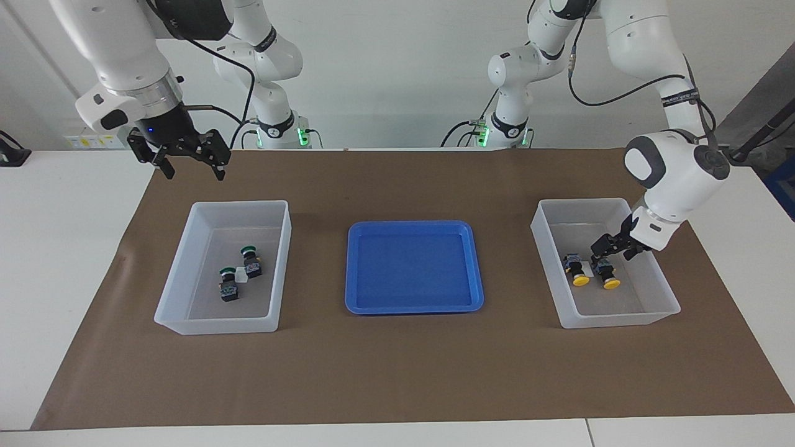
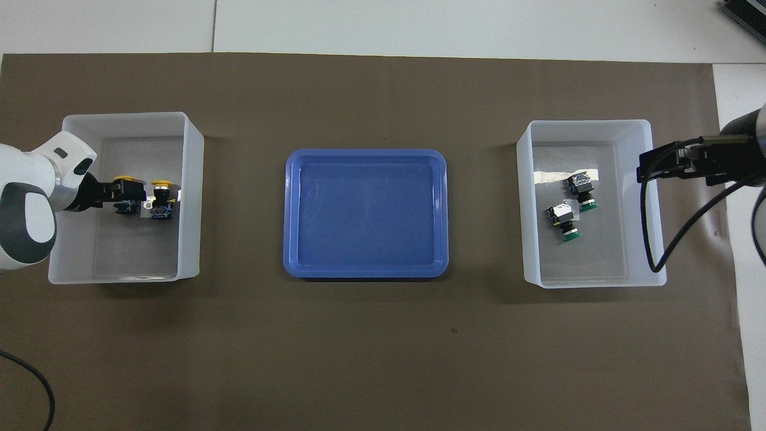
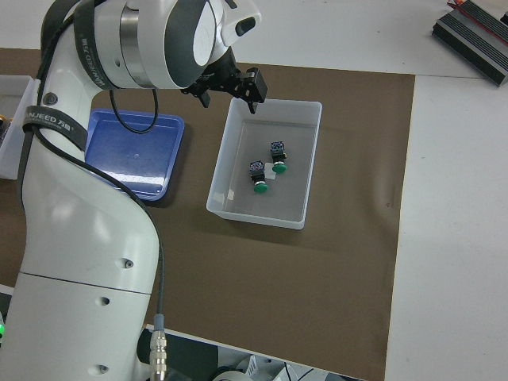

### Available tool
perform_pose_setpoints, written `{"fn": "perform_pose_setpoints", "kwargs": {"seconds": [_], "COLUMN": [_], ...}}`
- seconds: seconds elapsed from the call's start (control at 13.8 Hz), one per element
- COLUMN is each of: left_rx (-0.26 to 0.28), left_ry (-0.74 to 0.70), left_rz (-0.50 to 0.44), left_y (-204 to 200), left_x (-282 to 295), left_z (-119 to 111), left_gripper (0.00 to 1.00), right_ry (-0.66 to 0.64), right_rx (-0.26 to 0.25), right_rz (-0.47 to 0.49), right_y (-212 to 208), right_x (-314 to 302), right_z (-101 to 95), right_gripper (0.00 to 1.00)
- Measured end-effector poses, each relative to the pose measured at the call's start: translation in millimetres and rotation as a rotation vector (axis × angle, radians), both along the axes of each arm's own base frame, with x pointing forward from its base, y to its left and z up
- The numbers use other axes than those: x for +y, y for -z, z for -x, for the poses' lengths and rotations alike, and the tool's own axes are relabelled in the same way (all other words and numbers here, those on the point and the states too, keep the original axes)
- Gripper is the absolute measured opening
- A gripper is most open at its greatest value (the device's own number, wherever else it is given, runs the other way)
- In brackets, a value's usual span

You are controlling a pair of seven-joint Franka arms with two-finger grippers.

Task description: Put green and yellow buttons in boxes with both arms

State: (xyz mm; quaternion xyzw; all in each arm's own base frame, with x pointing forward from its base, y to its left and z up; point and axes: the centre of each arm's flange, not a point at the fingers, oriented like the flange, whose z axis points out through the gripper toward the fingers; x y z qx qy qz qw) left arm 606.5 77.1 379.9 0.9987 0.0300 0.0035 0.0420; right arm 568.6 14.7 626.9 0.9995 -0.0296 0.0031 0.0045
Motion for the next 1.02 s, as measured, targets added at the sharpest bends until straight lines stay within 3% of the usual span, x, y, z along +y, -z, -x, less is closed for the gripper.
{"fn": "perform_pose_setpoints", "kwargs": {"seconds": [0.58,1.02], "left_rx": [0.097,0.063], "left_ry": [0.074,0.145], "left_rz": [0.004,-0.025], "left_y": [-131,-201], "left_x": [-53,-126], "left_z": [-1,27], "left_gripper": [1.00,1.00], "right_ry": [-0.049,-0.057], "right_rx": [0.016,0.015], "right_rz": [0.003,0.003], "right_y": [-9,-9], "right_x": [0,4], "right_z": [5.3,5.6], "right_gripper": [1.00,1.00]}}
